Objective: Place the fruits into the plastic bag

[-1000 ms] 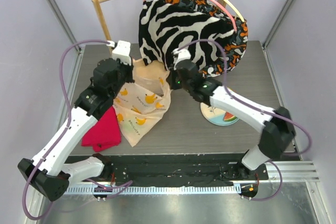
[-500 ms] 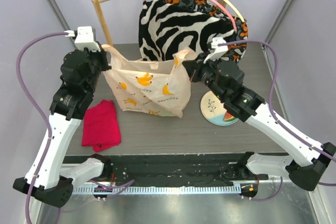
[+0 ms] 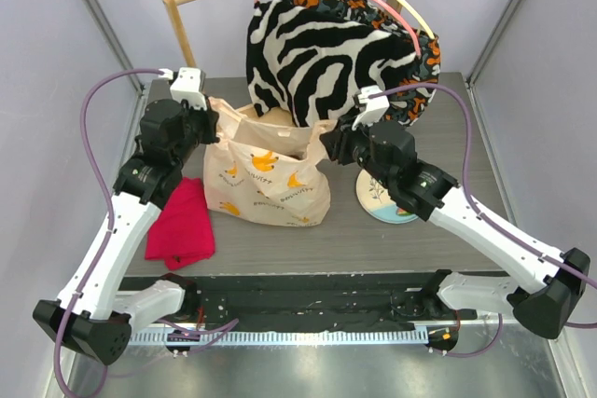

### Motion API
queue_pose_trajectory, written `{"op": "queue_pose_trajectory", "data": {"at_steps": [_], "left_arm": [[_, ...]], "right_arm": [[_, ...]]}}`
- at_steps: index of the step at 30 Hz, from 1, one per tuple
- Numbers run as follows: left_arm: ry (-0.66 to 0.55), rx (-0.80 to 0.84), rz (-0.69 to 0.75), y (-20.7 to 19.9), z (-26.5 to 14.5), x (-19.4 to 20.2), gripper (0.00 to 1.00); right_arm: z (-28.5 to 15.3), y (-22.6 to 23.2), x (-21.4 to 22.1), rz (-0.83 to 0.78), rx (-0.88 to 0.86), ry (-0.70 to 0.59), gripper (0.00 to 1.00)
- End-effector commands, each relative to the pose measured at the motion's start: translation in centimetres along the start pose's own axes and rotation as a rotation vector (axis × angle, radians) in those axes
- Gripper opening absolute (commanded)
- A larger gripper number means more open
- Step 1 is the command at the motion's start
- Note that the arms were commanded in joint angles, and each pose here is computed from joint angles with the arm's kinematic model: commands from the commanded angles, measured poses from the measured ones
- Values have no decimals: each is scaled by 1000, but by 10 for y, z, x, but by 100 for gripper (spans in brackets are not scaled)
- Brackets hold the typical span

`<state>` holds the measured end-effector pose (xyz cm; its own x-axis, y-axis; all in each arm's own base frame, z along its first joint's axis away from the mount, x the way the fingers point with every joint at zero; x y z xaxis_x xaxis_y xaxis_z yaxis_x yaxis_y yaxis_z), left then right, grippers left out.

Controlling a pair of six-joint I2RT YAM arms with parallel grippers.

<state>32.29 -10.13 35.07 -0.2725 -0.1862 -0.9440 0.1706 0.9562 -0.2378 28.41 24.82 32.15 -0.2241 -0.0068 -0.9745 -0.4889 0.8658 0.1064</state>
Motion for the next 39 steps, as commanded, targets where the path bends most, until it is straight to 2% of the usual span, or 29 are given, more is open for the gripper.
{"op": "queue_pose_trajectory", "data": {"at_steps": [1, 2, 3, 5, 8, 11, 14, 17, 21, 27, 33, 36, 39], "left_arm": [[-99, 40, 6, -4, -3, -15, 0], [-105, 34, 11, -2, -3, -14, 0], [-110, 26, 27, 0, -4, -13, 0], [-111, -22, 52, 10, -1, -7, 0], [-100, -66, 75, 19, 0, 2, 0], [-101, -41, 63, 16, 1, 7, 0], [-77, -12, 52, 12, 2, 14, 0], [-73, -2, 47, 10, 0, 15, 0], [-82, 1, 46, 11, -3, 14, 0], [-87, -8, 56, 12, -6, 12, 0], [-93, -6, 55, 12, -8, 10, 0], [-97, -10, 56, 13, -9, 10, 0], [-98, -16, 59, 14, -9, 9, 0]], "right_arm": [[-13, 0, -34, 25, -6, -112, 52], [-15, -1, -37, 23, -7, -121, 61], [-20, 0, -43, 18, -14, -138, 75], [-29, -3, -52, 26, -8, -169, 87], [-46, -17, -66, 55, 49, -225, 94], [-51, -52, -61, 99, 193, -194, 95], [-46, -96, -30, 188, 300, -98, 96], [-43, -126, 29, 309, 357, 13, 96], [-64, -188, 92, 358, 645, 188, 96], [-81, -219, 147, 298, 821, 430, 95], [-71, -232, 192, 237, 861, 665, 95], [-65, -237, 212, 226, 878, 744, 95], [-61, -240, 219, 220, 886, 764, 95]]}}
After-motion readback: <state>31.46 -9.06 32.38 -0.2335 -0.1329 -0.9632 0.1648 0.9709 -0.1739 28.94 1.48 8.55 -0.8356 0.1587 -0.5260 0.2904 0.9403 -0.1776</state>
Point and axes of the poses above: each gripper's point midway between its finger pads, its own z axis out along the fingers, its own y axis along the line the jaws close on, x = y × z, the point moved 2 cm from there along -z, back along the fingers, and after that the axes turned 10 degrees about -z, right-handed, at the moved point
